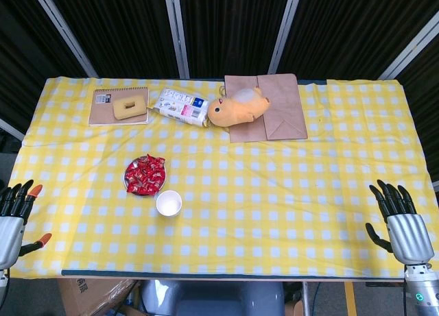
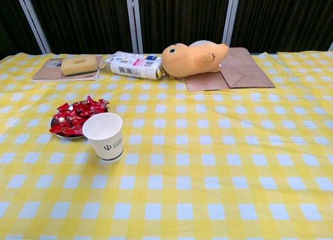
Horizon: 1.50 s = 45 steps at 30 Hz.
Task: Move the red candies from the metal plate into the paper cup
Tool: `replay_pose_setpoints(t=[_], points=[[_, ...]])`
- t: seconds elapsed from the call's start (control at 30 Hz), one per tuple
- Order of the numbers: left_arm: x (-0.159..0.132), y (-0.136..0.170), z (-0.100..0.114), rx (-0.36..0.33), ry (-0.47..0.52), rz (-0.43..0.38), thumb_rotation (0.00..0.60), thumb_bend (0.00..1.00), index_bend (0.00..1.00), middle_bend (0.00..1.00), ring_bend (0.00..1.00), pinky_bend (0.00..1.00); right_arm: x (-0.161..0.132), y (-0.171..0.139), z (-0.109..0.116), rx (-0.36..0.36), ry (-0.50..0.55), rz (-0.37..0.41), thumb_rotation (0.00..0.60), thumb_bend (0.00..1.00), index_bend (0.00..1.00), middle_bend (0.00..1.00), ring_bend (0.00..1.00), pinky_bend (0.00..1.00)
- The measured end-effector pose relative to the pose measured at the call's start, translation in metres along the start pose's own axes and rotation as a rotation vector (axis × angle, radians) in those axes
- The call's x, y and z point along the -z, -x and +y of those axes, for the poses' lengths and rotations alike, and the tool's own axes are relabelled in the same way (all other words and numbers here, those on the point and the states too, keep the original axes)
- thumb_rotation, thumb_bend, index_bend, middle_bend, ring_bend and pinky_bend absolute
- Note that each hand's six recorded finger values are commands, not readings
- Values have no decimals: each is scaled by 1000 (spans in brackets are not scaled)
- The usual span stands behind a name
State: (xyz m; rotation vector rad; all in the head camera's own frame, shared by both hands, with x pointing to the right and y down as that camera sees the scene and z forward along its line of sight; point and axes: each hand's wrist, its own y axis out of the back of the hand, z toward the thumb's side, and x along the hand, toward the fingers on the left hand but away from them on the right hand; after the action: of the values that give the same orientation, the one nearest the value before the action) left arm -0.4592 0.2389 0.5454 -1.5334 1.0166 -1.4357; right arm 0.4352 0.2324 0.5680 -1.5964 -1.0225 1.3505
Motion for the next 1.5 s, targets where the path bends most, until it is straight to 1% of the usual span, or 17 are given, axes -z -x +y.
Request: replay_pose_setpoints(t=[0.27, 0.43, 0.57, 0.67, 0.8, 0.97, 1.07, 1.2, 1.3, 1.37, 1.5], points=[[2, -3, -1, 19, 9, 16, 600, 69, 0, 0, 0, 0, 0, 2, -4, -18, 2, -5, 600, 425, 0, 0, 0, 0], [1, -2, -6, 57, 6, 13, 600, 69, 0, 0, 0, 0, -1, -1, -4, -21, -5, -2, 600, 424, 0, 0, 0, 0], [-2, -4, -8, 73, 5, 5, 600, 71, 0, 0, 0, 0, -2, -1, -4, -20, 1, 0, 600, 423, 0, 0, 0, 0], [-8, -12, -9, 81, 14, -4, 600, 99, 34, 0, 0, 0, -2, -1, -4, -22, 11, 5, 600, 423, 0, 0, 0, 0], [-21, -27, -7, 87, 31, -24, 600, 176, 139, 0, 0, 0, -3, -1, -4, -27, 20, 11, 600, 424, 0, 0, 0, 0], [-42, -53, -6, 95, 29, -59, 600, 200, 251, 0, 0, 0, -6, -1, -5, -31, 34, 24, 600, 423, 0, 0, 0, 0], [-57, -70, -9, 115, 17, -79, 600, 207, 331, 0, 0, 0, -6, 0, -5, -33, 39, 26, 600, 423, 0, 0, 0, 0], [-82, -98, -16, 162, -13, -125, 600, 210, 349, 0, 0, 0, -5, 1, -4, -32, 49, 22, 600, 424, 0, 0, 0, 0], [-102, -120, -23, 191, -50, -166, 600, 213, 339, 0, 0, 0, -3, 1, -3, -30, 59, 16, 600, 424, 0, 0, 0, 0], [-112, -132, -28, 203, -68, -180, 600, 213, 329, 0, 0, 0, -2, 2, -2, -28, 65, 14, 600, 423, 0, 0, 0, 0], [-130, -150, -44, 260, -87, -196, 600, 218, 313, 0, 0, 0, -2, 2, -1, -25, 79, 14, 600, 423, 0, 0, 0, 0]])
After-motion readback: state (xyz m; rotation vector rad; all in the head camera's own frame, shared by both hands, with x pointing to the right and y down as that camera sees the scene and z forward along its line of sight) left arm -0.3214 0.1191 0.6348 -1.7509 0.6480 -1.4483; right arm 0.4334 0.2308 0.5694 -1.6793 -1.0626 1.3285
